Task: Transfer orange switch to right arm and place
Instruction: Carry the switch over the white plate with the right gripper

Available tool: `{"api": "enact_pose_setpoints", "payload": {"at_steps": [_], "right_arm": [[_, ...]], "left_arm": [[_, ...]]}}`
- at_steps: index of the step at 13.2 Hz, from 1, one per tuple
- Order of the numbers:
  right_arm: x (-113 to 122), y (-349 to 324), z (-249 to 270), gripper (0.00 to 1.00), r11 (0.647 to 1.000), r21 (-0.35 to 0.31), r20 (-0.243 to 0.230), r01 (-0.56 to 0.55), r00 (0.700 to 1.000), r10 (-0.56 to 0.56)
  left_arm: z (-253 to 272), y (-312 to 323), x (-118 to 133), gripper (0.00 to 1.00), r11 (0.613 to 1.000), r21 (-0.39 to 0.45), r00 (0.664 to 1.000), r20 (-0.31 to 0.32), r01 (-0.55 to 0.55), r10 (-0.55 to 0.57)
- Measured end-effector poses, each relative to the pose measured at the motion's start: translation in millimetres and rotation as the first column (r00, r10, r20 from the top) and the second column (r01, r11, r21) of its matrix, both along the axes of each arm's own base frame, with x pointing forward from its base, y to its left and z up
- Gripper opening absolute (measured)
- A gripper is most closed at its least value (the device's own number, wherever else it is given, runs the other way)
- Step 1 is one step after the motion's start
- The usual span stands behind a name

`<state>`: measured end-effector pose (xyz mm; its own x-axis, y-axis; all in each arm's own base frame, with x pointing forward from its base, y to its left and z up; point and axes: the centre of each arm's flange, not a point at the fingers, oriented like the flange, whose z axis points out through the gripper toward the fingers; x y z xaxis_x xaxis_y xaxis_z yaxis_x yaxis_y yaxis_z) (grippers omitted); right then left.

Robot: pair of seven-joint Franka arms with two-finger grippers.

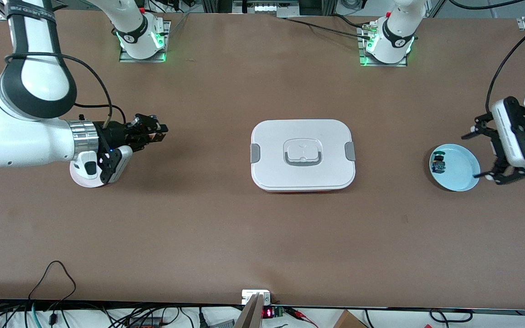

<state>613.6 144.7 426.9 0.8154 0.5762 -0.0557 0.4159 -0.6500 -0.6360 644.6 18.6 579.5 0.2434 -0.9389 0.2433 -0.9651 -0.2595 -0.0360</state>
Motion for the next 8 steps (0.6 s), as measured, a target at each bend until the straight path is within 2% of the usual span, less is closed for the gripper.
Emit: {"api": "enact_pose_setpoints", "payload": {"at_steps": [1, 3, 5, 7, 8], "right_arm": [[-1, -10, -6, 0.40, 0.997, -0.056, 0.018, -0.052, 0.998, 0.053], [-2, -36, -19, 0.40, 0.977, -0.151, 0.037, -0.148, 0.987, 0.155], [-1, -66, -35, 0.40, 0.941, -0.242, 0.063, -0.236, 0.964, 0.258], [4, -91, -52, 0.40, 0.887, -0.317, 0.113, -0.336, 0.915, 0.387], [6, -102, -60, 0.40, 0.855, -0.347, 0.136, -0.385, 0.882, 0.452]], "left_arm": [[6, 6, 4, 1.00, 0.997, 0.019, 0.995, 0.068, -0.072, 0.071], [12, 0, 7, 1.00, 0.990, 0.045, 0.974, 0.193, -0.131, 0.120], [2, -19, 1, 1.00, 0.988, 0.061, 0.961, 0.248, -0.142, 0.123], [-27, -17, -3, 1.00, 0.980, 0.058, 0.936, 0.311, -0.190, 0.163], [-40, -11, -6, 1.00, 0.968, 0.044, 0.922, 0.320, -0.245, 0.219]]}}
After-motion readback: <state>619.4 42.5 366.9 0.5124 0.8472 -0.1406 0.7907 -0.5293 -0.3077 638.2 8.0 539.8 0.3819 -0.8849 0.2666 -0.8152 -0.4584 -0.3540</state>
